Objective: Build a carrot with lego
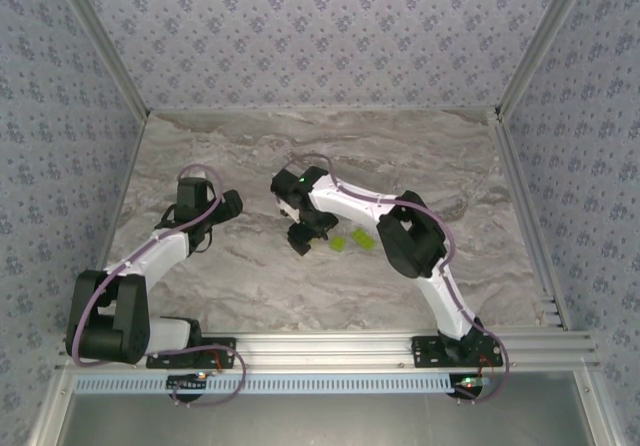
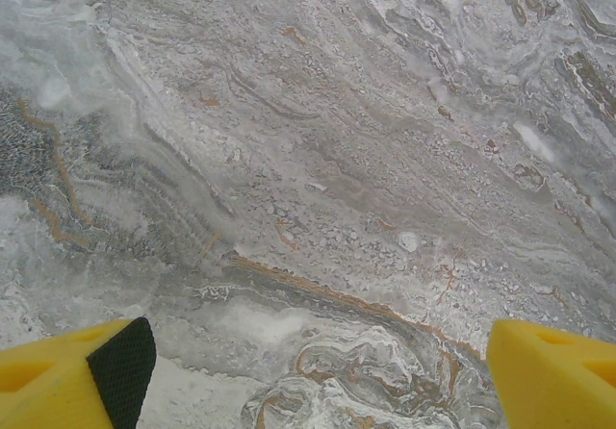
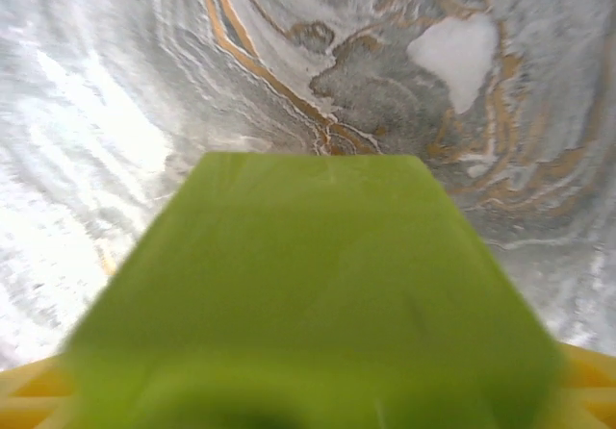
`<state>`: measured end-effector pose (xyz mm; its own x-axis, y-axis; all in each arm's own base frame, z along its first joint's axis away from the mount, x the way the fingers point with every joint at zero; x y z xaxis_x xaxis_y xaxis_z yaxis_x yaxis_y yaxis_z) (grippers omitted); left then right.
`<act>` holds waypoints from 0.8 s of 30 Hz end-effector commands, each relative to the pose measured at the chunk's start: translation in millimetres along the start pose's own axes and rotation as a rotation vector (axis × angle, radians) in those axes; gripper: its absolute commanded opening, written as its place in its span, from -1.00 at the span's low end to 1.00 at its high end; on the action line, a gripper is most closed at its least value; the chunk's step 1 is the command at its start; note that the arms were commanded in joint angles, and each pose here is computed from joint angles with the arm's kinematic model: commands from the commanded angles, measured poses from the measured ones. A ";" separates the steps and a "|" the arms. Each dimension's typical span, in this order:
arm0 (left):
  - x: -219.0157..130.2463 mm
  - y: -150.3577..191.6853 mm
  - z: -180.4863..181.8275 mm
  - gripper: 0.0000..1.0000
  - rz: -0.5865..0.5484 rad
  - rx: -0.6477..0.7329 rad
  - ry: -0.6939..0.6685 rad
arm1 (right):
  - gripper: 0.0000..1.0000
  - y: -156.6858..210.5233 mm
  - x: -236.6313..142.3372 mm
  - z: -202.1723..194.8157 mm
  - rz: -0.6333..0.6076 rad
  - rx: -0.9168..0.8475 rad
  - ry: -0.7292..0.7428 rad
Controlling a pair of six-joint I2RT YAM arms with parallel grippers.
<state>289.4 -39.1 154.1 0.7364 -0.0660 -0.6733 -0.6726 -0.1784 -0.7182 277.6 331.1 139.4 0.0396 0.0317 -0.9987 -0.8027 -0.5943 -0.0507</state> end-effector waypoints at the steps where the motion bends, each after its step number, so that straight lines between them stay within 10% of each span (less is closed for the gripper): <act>1: -1.2 -6.7 0.1 0.82 -0.031 0.017 -0.003 | 0.59 1.6 -42.5 -2.1 -0.104 0.016 -0.036; 13: -1.5 -6.5 -0.4 0.82 -0.032 0.016 0.001 | 0.67 33.6 -103.4 -27.1 -0.293 0.099 0.019; 24: -0.2 -6.4 -1.1 0.82 -0.029 0.017 0.009 | 0.58 80.5 -44.5 -39.0 -0.195 -0.102 0.018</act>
<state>289.7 -39.2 154.5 0.7386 -0.0671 -0.6708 -0.6703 -0.1787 -0.7202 233.1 246.9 186.8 0.1979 0.1115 -0.9739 -0.7645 -0.6043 -0.2245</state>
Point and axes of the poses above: each hand's point on the last joint's axis, 136 mm out from that joint toward the fingers, its own x axis out along the fingers, its own z axis along the line the jaws close on, y = z × x, the point moved 9 cm from there along -x, back along the fingers, and after that the axes turned 10 degrees about x, right-handed, at the moved point
